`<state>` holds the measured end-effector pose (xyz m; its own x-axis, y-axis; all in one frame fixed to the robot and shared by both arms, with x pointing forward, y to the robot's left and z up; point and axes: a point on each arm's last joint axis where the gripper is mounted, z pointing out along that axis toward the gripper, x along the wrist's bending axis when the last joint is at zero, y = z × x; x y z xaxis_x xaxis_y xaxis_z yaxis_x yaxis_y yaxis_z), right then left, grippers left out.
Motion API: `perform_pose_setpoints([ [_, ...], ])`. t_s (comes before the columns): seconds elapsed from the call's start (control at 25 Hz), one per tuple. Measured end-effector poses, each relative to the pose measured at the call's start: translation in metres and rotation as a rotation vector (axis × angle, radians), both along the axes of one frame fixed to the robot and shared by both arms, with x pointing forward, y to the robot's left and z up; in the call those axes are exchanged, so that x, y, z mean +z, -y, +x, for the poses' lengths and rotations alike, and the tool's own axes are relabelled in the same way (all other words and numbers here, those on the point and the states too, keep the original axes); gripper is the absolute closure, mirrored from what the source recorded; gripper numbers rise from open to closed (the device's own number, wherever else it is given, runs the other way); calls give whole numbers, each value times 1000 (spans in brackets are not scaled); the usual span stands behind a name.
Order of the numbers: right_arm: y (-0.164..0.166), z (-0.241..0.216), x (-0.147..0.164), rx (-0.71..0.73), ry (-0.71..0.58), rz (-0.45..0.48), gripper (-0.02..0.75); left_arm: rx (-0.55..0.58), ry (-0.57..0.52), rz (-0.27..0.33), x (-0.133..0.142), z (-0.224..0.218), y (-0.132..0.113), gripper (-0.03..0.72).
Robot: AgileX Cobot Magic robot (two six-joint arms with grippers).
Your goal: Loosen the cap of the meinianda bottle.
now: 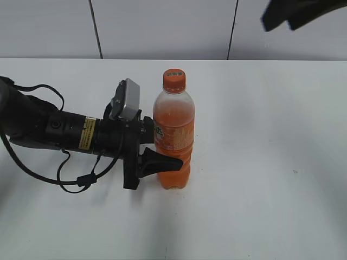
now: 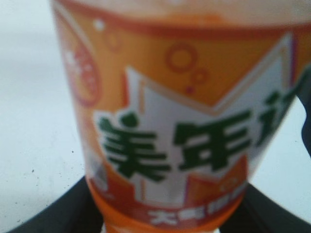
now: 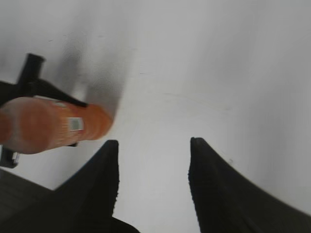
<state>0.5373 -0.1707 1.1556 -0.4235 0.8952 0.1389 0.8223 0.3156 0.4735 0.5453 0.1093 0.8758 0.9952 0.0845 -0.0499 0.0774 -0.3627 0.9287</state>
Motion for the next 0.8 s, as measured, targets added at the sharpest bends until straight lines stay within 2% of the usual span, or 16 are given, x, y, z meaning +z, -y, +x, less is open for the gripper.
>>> perform_pose_setpoints([
  [0.2, -71, -14, -8, 168, -25, 4, 384, -1, 0, 0, 0, 0, 0, 292],
  [0.36, -103, -23, -24, 233, -62, -31, 384, -2, 2, 2, 0, 0, 0, 292],
  [0.52, -119, -26, -37, 253, -89, -62, 384, -5, 3, 2, 0, 0, 0, 293],
  [0.8, -128, -24, -40, 257, -92, -64, 386, -6, 4, 3, 0, 0, 0, 293],
])
